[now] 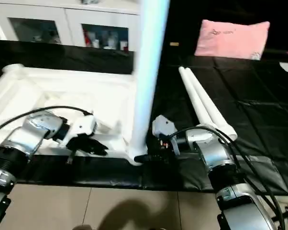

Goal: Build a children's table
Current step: Rotate leg to tighten

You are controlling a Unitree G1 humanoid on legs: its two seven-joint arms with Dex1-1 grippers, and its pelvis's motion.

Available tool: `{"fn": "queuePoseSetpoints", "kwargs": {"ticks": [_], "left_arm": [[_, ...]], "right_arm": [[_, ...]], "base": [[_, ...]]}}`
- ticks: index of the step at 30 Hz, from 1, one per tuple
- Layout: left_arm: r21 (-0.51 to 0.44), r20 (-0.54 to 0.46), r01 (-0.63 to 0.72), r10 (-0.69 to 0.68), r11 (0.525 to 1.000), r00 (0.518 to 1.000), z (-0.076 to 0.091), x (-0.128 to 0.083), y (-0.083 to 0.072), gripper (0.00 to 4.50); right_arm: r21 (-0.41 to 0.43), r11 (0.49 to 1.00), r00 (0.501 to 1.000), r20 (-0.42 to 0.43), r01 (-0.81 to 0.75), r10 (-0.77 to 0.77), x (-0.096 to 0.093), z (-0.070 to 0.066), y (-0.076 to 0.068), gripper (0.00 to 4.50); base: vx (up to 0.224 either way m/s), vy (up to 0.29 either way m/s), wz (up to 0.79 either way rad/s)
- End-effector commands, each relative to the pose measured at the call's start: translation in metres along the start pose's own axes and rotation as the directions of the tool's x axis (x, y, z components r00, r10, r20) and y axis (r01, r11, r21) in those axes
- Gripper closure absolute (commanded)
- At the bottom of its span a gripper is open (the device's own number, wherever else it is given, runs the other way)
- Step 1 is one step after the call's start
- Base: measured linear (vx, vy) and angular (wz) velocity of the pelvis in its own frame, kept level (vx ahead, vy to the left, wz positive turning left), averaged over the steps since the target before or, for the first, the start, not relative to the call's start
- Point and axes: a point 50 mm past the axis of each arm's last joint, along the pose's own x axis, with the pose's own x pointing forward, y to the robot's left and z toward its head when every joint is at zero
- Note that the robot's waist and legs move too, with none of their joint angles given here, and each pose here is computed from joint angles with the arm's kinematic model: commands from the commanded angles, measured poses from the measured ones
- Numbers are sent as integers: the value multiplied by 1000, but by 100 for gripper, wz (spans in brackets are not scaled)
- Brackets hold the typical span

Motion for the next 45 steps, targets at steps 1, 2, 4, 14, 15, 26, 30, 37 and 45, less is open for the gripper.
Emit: {"fn": "queuePoseSetpoints", "kwargs": {"ticks": [1, 2, 4, 14, 15, 26, 30, 37, 45], "left_arm": [[37, -37, 82, -81, 996, 996, 2, 11, -6, 450], [39, -38, 84, -83, 996, 996, 2, 11, -6, 450], [39, -39, 86, -84, 996, 996, 2, 11, -7, 450], [36, -51, 96, -94, 995, 994, -2, 10, -9, 450], [35, -52, 96, -94, 995, 994, -2, 10, -9, 450], [-224, 73, -190, 211, 956, 975, 11, 29, 14, 450], [-318, 105, -287, 334, 904, 937, 25, 38, 27, 450], [-427, 49, -464, 532, 776, 845, 48, 56, 47, 450], [-402, -4, -516, 562, 757, 827, 50, 60, 50, 450]], "right_arm": [[-25, 1000, 1000, -10, -14, 14, -1, 3, -2, 98], [-25, 1000, 1000, -11, -18, 18, -1, 3, -2, 98], [-24, 999, 1000, -11, -21, 21, -1, 3, -2, 122], [-16, 998, 998, -1, -69, 69, 0, 1, 2, 175], [-15, 997, 998, 0, -71, 71, 0, 1, 2, 176], [244, 956, 975, 109, 163, -194, 28, -5, -3, 178], [355, 886, 929, 108, 298, -355, 48, -3, -11, 178], [460, 774, 864, 28, 435, -502, 96, 11, -17, 178], [503, 685, 792, 2, 527, -610, 100, 22, -29, 98]], "base": [[0, 0, 0], [0, 0, 0], [0, 0, 0], [0, 0, 0], [0, 0, 0], [0, 0, 0], [-13, -1, -1], [0, 0, 0], [0, 0, 0]]}}
